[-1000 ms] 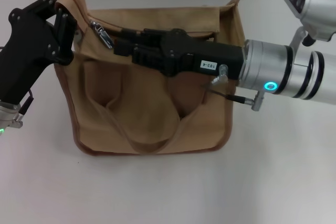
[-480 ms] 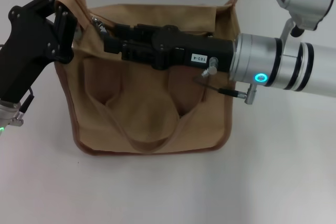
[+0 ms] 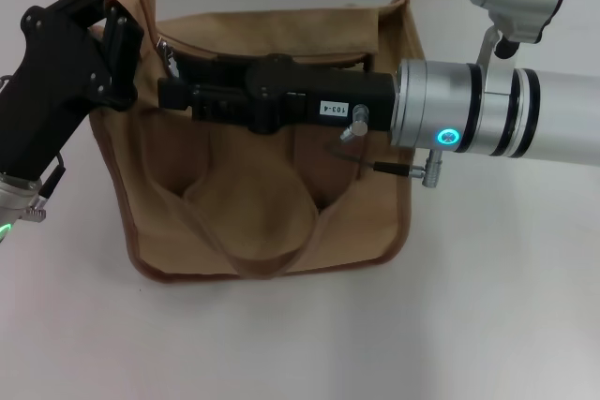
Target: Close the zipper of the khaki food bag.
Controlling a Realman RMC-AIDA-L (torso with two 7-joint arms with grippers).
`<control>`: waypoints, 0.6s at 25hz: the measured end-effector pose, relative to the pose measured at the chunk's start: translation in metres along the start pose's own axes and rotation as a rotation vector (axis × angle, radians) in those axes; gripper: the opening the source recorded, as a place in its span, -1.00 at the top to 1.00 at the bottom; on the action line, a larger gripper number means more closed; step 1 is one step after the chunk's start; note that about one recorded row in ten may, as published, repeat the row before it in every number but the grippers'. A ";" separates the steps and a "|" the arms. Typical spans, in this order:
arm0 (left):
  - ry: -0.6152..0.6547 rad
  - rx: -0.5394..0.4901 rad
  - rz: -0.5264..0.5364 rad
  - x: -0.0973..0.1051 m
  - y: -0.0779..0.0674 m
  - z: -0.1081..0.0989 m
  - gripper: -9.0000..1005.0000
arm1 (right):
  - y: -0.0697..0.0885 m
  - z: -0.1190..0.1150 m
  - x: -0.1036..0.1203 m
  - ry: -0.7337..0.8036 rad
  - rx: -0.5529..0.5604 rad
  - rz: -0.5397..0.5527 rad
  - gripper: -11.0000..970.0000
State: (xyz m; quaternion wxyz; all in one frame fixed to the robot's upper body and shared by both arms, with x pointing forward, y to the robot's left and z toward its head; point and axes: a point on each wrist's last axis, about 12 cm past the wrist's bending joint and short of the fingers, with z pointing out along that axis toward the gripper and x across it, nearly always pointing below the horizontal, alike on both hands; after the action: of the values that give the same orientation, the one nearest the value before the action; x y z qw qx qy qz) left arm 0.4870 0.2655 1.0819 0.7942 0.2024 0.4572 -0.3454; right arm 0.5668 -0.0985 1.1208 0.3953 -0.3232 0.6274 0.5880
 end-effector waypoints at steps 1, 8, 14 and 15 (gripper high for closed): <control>0.000 0.000 0.000 0.000 0.000 0.000 0.91 | 0.000 0.000 0.000 0.002 -0.003 0.002 -0.18; 0.001 -0.005 0.002 0.000 0.000 0.000 0.91 | 0.006 0.000 -0.001 -0.007 -0.040 0.023 -0.18; 0.003 -0.007 0.005 0.000 0.001 0.000 0.91 | 0.002 0.002 -0.002 -0.001 -0.009 0.022 -0.18; 0.003 -0.007 0.006 0.000 0.001 0.000 0.91 | 0.001 0.002 -0.002 0.000 -0.004 0.024 -0.18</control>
State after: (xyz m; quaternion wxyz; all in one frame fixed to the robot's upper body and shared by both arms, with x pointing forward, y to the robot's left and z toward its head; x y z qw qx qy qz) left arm 0.4875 0.2660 1.0815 0.7951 0.2014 0.4592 -0.3411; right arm 0.5668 -0.0967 1.1229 0.3878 -0.3162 0.6301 0.5938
